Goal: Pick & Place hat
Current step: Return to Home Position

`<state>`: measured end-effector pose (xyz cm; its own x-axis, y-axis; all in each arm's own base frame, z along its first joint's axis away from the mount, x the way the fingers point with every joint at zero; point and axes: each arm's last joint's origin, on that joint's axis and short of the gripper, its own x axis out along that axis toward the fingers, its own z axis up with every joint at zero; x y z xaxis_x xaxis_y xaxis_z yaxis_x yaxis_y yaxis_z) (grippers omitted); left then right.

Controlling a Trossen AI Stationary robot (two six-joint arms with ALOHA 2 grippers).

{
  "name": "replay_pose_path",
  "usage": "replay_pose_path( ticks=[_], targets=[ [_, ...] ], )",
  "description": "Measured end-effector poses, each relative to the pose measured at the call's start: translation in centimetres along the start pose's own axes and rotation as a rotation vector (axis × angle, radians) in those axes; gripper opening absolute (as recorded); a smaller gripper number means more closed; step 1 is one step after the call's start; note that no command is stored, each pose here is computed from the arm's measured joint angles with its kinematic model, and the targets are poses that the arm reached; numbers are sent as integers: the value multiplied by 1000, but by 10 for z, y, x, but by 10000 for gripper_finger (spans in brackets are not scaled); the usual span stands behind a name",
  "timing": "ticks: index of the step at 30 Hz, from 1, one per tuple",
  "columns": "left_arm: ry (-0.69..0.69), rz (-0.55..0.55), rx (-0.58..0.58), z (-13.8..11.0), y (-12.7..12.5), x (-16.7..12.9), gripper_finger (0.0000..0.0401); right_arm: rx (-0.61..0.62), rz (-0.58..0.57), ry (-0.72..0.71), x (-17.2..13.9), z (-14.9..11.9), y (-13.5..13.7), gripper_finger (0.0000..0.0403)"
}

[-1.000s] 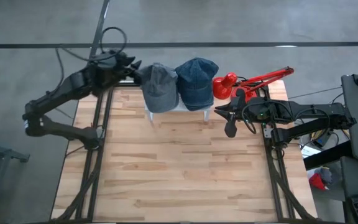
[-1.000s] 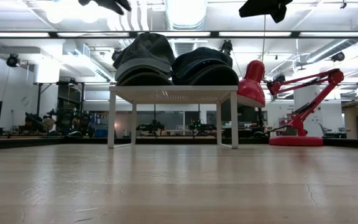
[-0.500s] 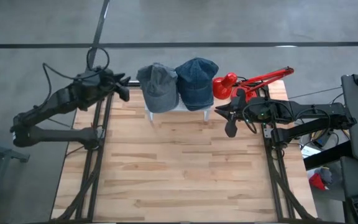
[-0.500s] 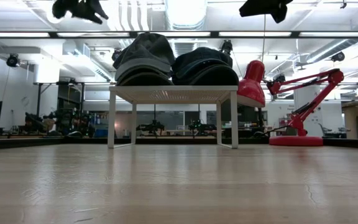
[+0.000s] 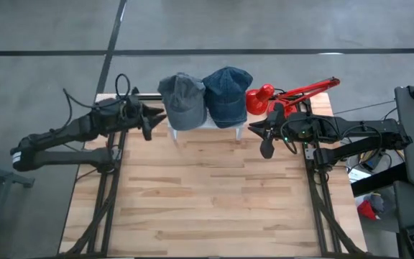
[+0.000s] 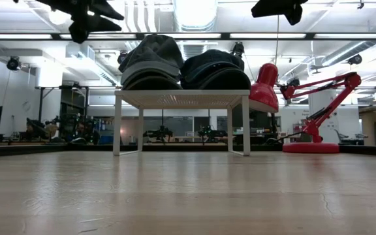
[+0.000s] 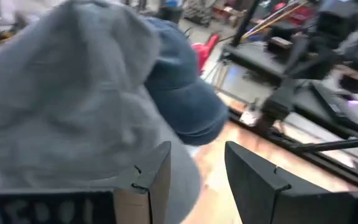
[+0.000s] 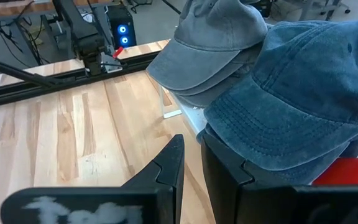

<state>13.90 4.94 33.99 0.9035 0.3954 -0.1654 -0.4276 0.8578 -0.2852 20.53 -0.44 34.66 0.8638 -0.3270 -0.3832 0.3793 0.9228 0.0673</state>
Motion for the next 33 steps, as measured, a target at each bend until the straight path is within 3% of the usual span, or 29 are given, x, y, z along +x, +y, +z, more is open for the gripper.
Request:
replay_pose_path(
  ticks=[9, 23, 33],
  targets=[
    [-136, -125, -3, -26, -1, -16, 151, 20, 1, -2, -1, 0, 0, 52],
    [-300, -150, 10, -59, 17, -53, 151, 90, 28, -108, -14, -13, -8, 52],
    [-238, -128, 0, -97, 28, -44, 151, 156, 55, -200, -19, -43, -17, 52]
  ],
)
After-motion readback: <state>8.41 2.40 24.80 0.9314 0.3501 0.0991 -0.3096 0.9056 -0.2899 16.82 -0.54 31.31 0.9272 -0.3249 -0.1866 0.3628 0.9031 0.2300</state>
